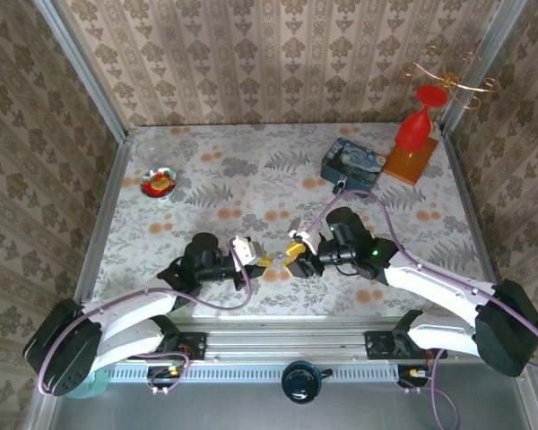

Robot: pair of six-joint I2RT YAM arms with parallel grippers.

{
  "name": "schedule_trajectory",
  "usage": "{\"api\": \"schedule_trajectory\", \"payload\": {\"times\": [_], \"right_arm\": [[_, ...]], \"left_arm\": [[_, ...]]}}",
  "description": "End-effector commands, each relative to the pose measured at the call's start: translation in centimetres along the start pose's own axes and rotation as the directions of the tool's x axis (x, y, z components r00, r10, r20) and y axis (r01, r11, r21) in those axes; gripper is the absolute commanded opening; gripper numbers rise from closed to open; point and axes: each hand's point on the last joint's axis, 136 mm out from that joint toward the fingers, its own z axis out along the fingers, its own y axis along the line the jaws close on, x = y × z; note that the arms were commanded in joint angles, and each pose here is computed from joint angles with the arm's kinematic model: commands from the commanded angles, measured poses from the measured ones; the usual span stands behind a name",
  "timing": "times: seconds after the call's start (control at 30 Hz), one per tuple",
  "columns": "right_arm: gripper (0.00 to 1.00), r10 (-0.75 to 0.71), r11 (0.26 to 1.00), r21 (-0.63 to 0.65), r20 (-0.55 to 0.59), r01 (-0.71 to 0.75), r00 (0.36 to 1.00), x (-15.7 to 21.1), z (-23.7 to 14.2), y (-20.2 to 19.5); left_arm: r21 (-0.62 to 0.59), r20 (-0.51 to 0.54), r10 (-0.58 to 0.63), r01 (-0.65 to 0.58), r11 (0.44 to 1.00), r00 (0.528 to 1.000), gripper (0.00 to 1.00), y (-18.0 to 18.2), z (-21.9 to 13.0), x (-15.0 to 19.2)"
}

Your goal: Unlock a padlock with a key

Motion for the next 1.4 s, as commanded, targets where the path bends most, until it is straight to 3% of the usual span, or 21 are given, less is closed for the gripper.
{"api": "schedule_trajectory", "payload": {"times": [0.0,0.63,1.17,1.33,1.37], "right_arm": [[0.43,-0.038,0.999,-0.034,0.024,0.039,0.999,-1.6,-0.1,0.6],[0.23,-0.021,0.996,-0.086,-0.063,0.015,0.998,-0.8,1.3,0.9],[0.01,-0.023,0.997,-0.079,-0.068,0.018,0.997,-0.6,1.4,1.0],[0.00,-0.008,0.998,-0.058,-0.038,0.005,0.999,-0.8,1.1,0.7],[0.00,0.009,0.999,-0.051,-0.015,-0.010,1.000,-1.1,0.9,0.5]], "left_arm": [[0.048,0.003,0.024,-0.025,0.999,1.000,0.00,-0.6,0.3,-0.8],[0.068,-0.006,0.033,-0.032,0.997,0.999,0.00,-1.2,0.5,-0.7],[0.102,-0.024,0.026,-0.024,0.995,0.999,0.00,-1.7,0.8,-0.4],[0.070,-0.016,0.029,-0.028,0.997,0.999,0.00,-1.3,0.7,-0.6],[0.051,-0.011,0.027,-0.026,0.998,1.000,0.04,-1.0,0.5,-0.8]]}}
